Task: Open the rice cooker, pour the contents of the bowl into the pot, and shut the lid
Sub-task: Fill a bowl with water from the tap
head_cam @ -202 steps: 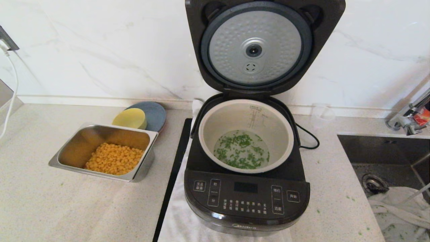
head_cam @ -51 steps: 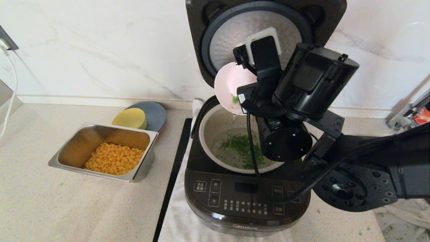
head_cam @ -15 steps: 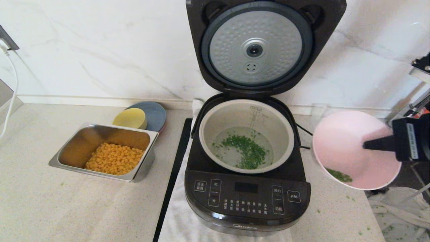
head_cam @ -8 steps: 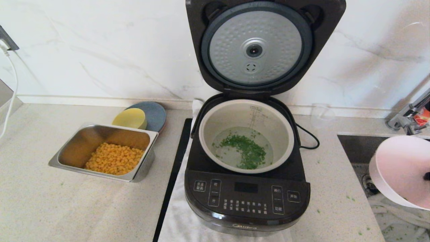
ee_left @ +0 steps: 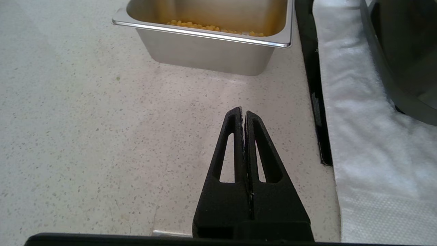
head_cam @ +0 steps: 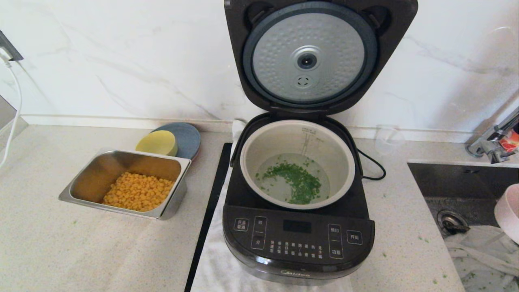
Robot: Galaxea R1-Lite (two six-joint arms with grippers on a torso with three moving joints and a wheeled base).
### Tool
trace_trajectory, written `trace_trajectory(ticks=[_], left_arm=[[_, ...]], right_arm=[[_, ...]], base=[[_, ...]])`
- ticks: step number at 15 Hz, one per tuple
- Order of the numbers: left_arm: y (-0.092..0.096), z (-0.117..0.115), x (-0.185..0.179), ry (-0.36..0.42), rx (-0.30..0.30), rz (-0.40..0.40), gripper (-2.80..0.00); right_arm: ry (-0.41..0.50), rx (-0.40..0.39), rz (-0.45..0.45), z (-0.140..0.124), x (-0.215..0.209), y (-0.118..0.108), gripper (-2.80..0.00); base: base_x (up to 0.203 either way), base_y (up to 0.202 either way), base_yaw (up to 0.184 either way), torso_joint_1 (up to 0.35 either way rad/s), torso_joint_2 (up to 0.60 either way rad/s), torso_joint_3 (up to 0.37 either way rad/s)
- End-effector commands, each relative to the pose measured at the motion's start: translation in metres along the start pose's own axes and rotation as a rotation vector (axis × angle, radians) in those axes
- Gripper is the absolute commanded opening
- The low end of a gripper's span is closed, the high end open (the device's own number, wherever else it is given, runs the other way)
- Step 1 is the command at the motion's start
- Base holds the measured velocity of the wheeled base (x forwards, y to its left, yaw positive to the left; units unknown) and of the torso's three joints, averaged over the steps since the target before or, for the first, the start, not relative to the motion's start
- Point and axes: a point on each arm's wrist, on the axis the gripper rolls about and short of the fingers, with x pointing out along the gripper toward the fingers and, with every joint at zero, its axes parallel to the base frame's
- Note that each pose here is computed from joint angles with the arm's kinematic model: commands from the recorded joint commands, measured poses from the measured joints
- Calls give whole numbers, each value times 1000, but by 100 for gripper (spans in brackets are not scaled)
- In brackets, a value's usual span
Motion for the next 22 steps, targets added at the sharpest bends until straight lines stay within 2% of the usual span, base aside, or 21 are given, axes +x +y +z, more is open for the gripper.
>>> trace_trajectory(ticks=[1, 6, 9, 13, 22], left_arm=[[0, -2, 1, 7, 1, 0, -280], [0, -2, 1, 7, 0, 0, -280], [0, -2, 1, 7, 0, 0, -280], [0, -2, 1, 7, 1, 0, -280], [0, -2, 1, 7, 0, 0, -280]], right_arm=[[65, 178, -24, 34, 30, -55, -280], [29, 344, -20, 75, 48, -146, -280], [-1, 381, -10, 91, 51, -174, -280], [-20, 376, 30, 104, 55, -182, -280], [-55, 290, 75, 138, 66, -160, -280]], base=[[0, 0, 0, 0, 0, 0], [0, 0, 0, 0, 0, 0], [0, 0, 0, 0, 0, 0], [0, 0, 0, 0, 0, 0], [0, 0, 0, 0, 0, 0]])
